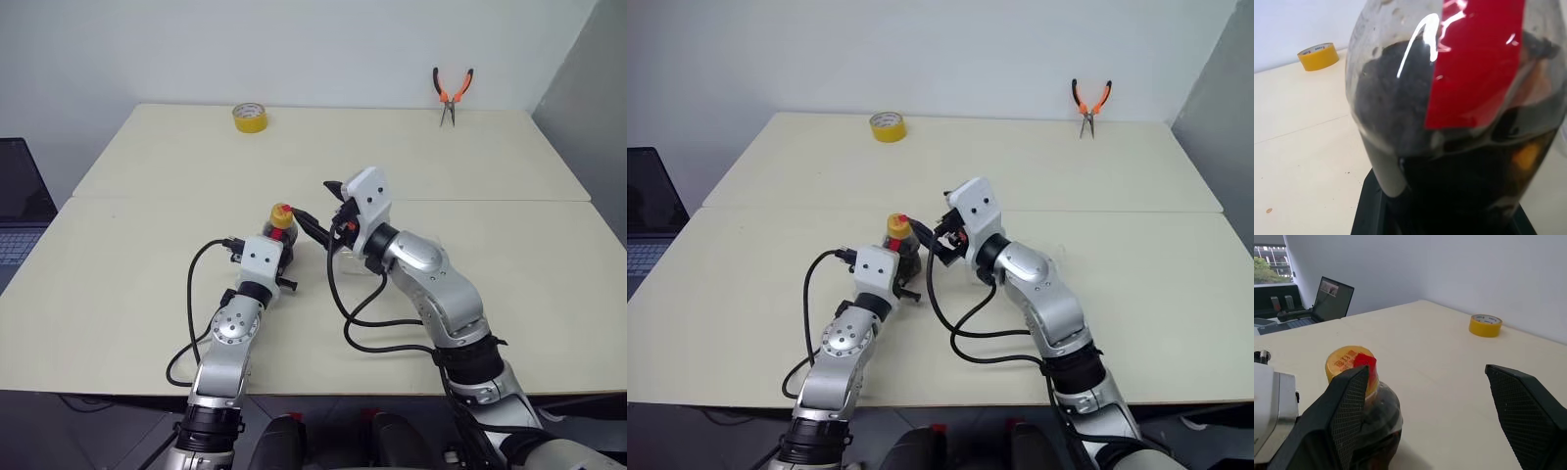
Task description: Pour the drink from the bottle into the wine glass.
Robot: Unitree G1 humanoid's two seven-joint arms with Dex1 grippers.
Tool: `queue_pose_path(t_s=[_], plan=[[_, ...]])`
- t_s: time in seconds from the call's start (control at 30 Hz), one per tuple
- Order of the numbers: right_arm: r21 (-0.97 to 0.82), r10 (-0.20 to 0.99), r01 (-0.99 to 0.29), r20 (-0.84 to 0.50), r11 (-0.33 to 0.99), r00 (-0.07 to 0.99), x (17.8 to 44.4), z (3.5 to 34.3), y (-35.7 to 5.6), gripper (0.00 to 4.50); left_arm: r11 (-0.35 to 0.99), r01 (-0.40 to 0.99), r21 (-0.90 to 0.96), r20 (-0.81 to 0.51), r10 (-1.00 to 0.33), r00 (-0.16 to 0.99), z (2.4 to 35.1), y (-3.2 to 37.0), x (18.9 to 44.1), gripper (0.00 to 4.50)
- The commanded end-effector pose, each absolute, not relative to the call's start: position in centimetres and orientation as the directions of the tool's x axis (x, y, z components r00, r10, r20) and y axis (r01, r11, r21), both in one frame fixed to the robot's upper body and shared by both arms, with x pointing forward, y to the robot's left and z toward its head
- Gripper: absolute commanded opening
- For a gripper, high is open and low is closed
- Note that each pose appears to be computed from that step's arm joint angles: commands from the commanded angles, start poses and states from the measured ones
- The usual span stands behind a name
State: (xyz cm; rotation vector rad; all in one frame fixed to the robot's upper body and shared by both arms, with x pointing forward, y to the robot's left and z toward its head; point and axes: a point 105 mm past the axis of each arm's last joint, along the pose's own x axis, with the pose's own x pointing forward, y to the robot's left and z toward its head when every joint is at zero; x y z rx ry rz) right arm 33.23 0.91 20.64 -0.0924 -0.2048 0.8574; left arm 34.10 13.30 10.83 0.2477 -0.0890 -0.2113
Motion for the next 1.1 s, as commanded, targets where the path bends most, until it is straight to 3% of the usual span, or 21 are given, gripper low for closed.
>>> queue_pose_path(t_s=[0.03, 0.63, 1.1], plan=[[-0.219, 0.809, -0.782, 0.246, 0.583, 0.534, 31.1, 23.4, 1.9, 4.03, 0.947, 0.189, 0.26, 0.135, -0.23, 0.964, 12.8, 13.0, 34.0, 0.74], [-0.331, 0.798, -0.73, 0.165, 0.598, 0.579, 33.0, 22.6, 3.1, 4.03, 0.942, 0.194, 0.273, 0.133, -0.237, 0.962, 12.8, 13.0, 34.1, 0.74], [-0.305, 0.746, -0.69, 0.123, 0.656, 0.655, 33.8, 20.9, 0.3, 4.03, 0.944, 0.19, 0.271, 0.139, -0.233, 0.962, 13.0, 13.1, 34.1, 0.74]])
